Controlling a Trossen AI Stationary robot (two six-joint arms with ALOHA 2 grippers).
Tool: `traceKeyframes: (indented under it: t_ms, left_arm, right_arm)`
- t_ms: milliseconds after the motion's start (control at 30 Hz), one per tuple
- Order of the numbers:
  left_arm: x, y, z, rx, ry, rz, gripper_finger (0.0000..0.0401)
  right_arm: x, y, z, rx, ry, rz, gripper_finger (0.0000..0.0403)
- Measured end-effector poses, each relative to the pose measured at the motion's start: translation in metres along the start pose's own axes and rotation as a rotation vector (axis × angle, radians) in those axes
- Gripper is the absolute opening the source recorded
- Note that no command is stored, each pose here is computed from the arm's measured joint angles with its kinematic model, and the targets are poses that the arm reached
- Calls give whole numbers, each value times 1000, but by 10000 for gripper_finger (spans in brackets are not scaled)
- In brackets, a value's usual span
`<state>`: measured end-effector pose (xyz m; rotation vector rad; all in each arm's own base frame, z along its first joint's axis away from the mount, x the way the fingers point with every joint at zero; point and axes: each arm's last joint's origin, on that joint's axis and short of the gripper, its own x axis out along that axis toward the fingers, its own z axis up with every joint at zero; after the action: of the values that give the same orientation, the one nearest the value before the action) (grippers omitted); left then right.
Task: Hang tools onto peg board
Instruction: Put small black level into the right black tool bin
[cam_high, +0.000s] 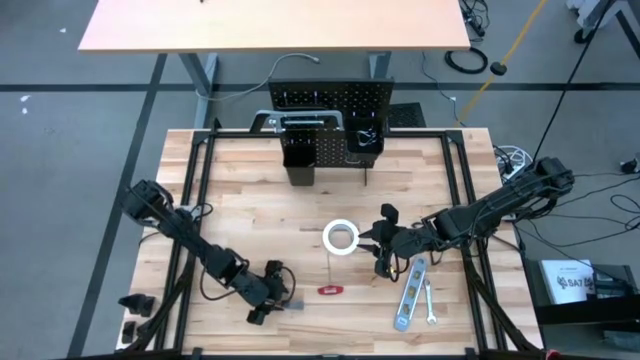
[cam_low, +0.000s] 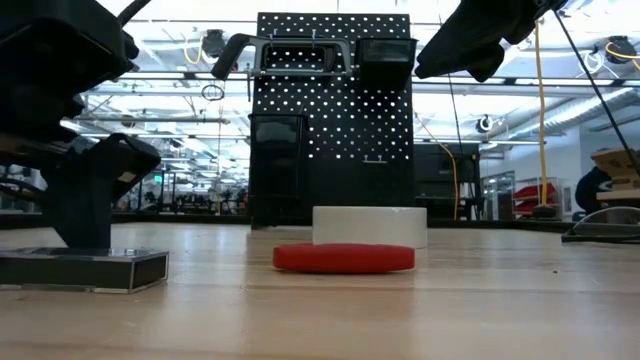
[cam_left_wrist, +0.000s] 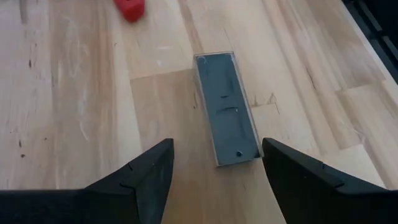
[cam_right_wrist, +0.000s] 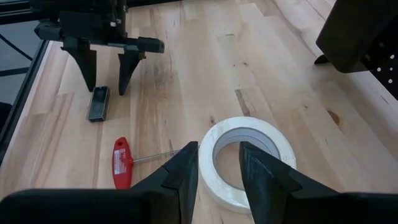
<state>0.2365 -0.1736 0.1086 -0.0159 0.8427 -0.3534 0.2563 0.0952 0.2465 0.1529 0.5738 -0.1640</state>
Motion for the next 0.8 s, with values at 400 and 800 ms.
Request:
traceKeyframes:
  t_ms: [400,800]
  left_arm:
    - [5,0,-3,23,0,22,249]
    - [5,2,-4,23,15,43,182]
  right_arm:
    - [0,0,0,-1,2,-1,112]
    - [0,0,0,-4,2,-1,112]
